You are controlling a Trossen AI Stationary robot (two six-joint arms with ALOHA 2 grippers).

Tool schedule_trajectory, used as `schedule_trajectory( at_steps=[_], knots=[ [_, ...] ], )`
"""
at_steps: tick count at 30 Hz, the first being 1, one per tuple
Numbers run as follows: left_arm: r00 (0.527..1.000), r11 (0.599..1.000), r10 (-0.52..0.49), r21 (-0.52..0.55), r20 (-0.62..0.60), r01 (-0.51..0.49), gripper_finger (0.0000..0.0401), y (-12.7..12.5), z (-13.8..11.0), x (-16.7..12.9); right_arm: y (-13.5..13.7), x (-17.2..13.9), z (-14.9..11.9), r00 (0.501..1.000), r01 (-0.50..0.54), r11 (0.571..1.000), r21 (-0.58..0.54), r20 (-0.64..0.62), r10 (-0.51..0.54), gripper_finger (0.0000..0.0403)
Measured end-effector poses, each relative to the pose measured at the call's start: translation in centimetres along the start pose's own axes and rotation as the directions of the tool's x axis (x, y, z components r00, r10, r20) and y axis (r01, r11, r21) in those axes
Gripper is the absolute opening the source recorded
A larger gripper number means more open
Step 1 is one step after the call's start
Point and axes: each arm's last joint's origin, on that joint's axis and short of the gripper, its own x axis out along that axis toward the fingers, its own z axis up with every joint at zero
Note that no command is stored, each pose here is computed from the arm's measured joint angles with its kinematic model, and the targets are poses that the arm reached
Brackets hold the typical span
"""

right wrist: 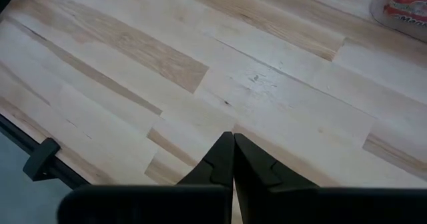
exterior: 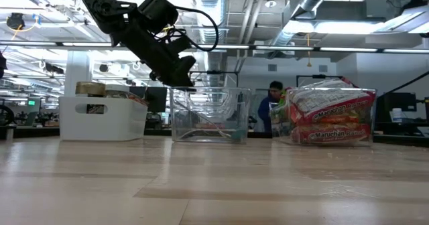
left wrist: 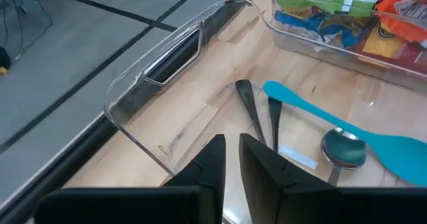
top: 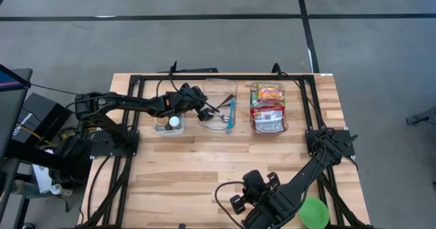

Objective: Pick & Place Food Item
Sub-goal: Return to Home Position

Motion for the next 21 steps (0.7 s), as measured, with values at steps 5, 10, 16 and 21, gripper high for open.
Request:
schedule_trajectory(
  at_steps=[5,10,16,21],
  knots=[
    [1.000,0.998,0.000,-0.061,-0.017,-0.001,0.0051,0.0,-0.2,0.0,0.0,0.0,0.0,1.000,0.000,1.000,-0.024,0.000,0.000,0.0000],
    [1.000,0.996,0.000,-0.087,-0.025,-0.002,0.0057,0.0,-0.2,0.0,0.0,0.0,0.0,1.000,0.000,0.999,-0.041,0.000,0.000,0.0000],
    [1.000,0.995,-0.002,-0.095,-0.007,0.002,0.0052,0.2,0.2,-0.6,0.0,0.0,0.0,1.000,0.000,0.998,-0.055,0.000,0.000,0.0000],
    [0.999,0.994,-0.018,-0.111,0.034,0.022,0.0040,0.6,1.2,-1.9,0.0,0.0,0.0,1.000,-0.001,0.997,-0.079,0.007,0.002,0.0000]
  ],
)
